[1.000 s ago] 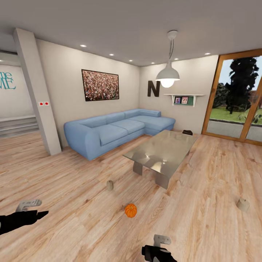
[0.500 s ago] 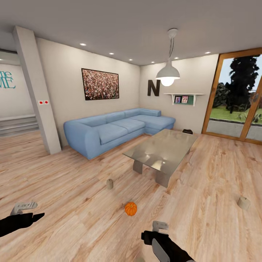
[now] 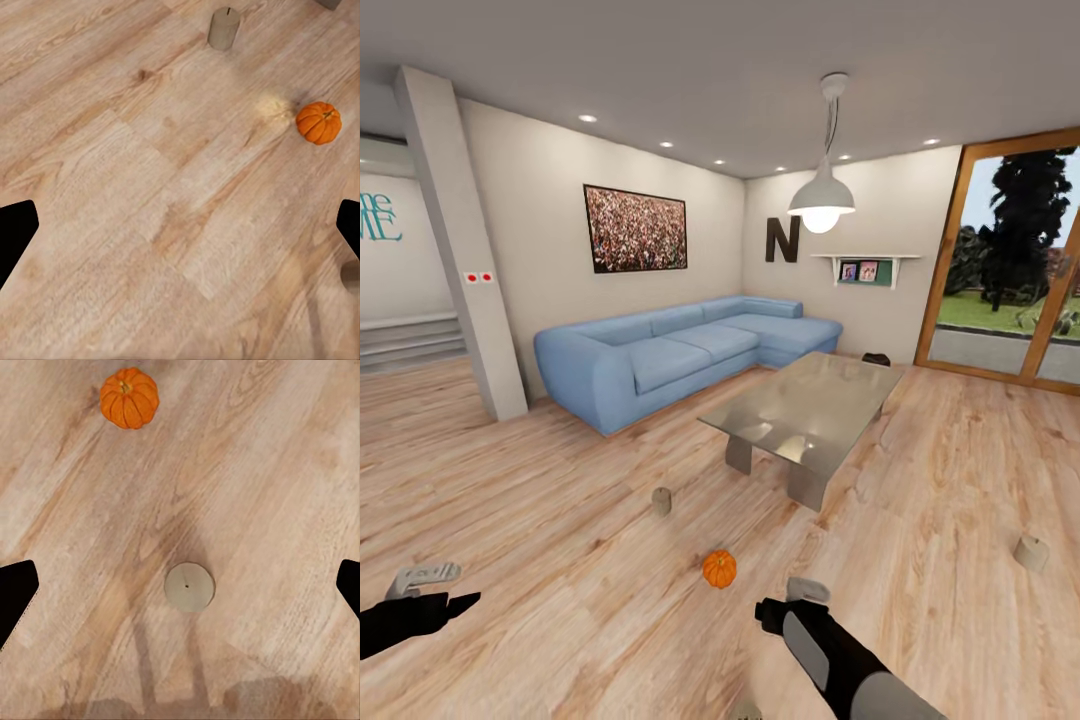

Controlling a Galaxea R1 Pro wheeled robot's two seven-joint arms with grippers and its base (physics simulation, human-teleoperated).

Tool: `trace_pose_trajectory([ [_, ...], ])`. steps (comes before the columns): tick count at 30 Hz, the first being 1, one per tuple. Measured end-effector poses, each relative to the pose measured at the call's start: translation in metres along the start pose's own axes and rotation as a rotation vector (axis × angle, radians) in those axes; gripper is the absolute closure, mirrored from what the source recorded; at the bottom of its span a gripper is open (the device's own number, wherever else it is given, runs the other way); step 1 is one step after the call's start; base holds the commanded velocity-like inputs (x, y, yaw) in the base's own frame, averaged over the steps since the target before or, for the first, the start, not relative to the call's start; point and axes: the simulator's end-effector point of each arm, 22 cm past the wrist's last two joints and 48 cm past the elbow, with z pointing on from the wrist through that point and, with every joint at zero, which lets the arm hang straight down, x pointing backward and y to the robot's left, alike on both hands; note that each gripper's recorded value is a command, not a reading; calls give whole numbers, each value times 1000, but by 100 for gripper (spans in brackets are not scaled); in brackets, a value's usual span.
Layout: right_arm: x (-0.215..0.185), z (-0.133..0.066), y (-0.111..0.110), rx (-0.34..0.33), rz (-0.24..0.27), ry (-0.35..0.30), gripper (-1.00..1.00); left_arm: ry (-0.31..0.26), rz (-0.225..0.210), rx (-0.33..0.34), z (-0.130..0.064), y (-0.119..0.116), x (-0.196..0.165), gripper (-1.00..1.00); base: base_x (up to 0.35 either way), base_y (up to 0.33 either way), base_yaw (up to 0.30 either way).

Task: Place each of the two pumpkins and all three candles from the living room inside a cabinet in the living room (use any cabinet), then make sure every cabinet is closed, and position the cauldron so it is next to a table in the living room.

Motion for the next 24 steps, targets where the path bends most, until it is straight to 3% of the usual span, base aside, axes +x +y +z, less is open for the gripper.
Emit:
trace_pose_trajectory([
  [11, 4, 14, -3, 0, -7, -5, -100, -43, 30, 2, 13, 0, 9, -100, 0, 0, 0],
  [17, 12, 23, -4, -1, -9, -5, -100, -29, 19, 2, 17, 1, 18, -100, 0, 0, 0],
  [20, 16, 27, -5, -2, -11, -5, -100, -7, 8, 4, 10, -6, 12, -100, 0, 0, 0],
  [24, 21, 33, -7, -3, -10, -5, -100, -32, 36, 2, -8, -20, -13, -100, 0, 0, 0],
])
